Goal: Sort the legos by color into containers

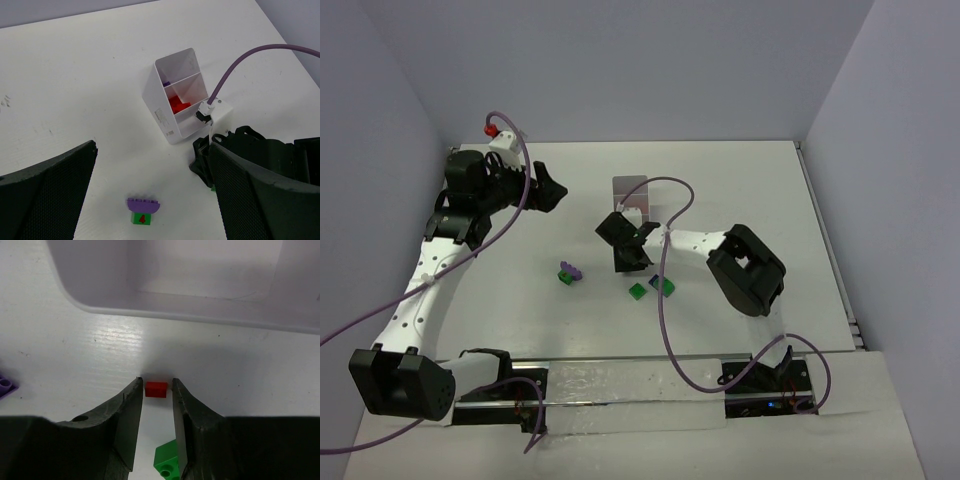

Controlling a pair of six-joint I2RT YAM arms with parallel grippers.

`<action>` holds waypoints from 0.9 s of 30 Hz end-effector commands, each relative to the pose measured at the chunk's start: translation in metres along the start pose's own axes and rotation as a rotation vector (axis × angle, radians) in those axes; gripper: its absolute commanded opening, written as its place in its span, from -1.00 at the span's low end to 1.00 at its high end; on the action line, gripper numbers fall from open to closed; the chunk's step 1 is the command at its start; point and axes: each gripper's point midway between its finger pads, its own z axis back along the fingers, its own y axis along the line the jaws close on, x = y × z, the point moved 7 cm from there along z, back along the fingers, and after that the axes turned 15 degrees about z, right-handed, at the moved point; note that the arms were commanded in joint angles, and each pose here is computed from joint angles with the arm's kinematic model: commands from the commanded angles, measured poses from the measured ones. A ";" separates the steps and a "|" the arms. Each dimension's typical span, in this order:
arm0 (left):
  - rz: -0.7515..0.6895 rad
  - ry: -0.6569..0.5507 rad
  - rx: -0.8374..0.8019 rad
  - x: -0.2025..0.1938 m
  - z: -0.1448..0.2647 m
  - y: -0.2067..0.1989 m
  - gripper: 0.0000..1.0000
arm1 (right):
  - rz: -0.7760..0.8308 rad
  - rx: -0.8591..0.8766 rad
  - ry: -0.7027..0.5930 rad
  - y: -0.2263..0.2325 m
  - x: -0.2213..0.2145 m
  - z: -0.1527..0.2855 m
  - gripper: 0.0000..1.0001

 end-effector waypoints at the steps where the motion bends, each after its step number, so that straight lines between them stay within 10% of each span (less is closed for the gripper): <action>1: -0.018 -0.032 -0.009 0.006 0.001 0.000 0.98 | -0.019 -0.059 0.035 -0.009 -0.003 -0.011 -0.29; 14: -0.025 -0.030 0.002 0.005 0.001 0.002 0.99 | 0.001 0.007 0.011 -0.007 -0.002 0.010 -0.79; 27: -0.014 -0.035 -0.012 0.011 -0.003 0.001 0.98 | 0.032 0.087 -0.381 -0.025 0.080 0.134 -1.00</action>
